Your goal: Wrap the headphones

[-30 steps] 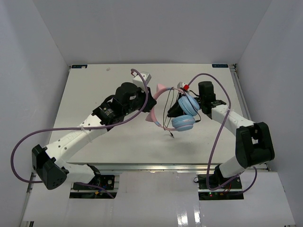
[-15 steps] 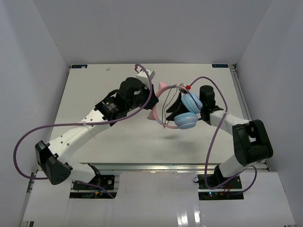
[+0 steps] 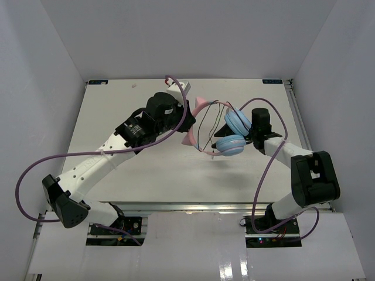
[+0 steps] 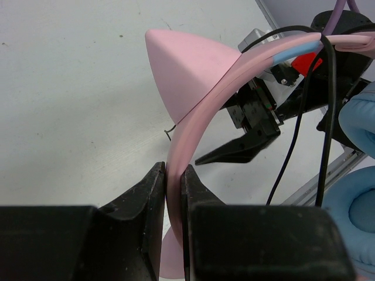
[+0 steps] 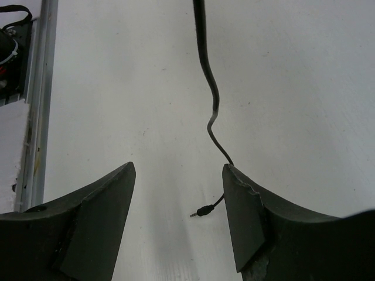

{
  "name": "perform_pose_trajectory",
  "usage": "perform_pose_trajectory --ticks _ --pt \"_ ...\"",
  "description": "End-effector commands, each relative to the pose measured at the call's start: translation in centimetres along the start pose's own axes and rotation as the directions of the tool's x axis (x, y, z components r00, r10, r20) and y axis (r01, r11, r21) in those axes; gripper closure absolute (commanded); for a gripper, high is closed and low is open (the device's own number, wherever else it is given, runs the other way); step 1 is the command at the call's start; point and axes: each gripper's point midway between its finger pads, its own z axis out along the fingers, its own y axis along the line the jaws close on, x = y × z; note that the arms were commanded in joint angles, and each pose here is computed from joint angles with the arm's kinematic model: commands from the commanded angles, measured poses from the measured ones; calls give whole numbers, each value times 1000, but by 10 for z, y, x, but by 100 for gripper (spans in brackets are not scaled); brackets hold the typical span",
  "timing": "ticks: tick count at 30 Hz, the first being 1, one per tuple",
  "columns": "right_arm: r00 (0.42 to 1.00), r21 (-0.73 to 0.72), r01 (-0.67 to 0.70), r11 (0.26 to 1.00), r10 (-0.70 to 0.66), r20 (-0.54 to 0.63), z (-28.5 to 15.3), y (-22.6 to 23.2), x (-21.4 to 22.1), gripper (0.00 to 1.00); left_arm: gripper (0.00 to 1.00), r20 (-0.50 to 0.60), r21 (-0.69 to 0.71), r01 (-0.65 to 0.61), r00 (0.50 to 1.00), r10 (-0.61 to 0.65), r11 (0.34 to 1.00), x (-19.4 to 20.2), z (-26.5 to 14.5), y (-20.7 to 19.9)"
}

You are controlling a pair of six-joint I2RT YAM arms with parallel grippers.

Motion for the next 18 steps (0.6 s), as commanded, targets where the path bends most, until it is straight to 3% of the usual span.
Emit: perform_pose_trajectory --ticks 1,2,4,10,18 --pt "999 60 31 998 -33 25 -1 -8 -2 12 100 87 50 38 995 -42 998 -33 -12 -17" --pt "999 70 -8 998 5 35 1 -11 0 6 100 88 50 39 995 -43 998 -33 -13 -17" --pt "998 90 -45 995 41 49 3 -16 2 3 100 87 50 40 995 -45 998 -33 -14 -17" --pt "996 156 -58 986 47 74 9 -31 2 6 100 82 56 47 995 -51 997 -32 -14 -18" --pt "990 150 57 987 -76 123 31 -26 -11 9 100 80 63 55 995 -60 996 -35 -13 -21"
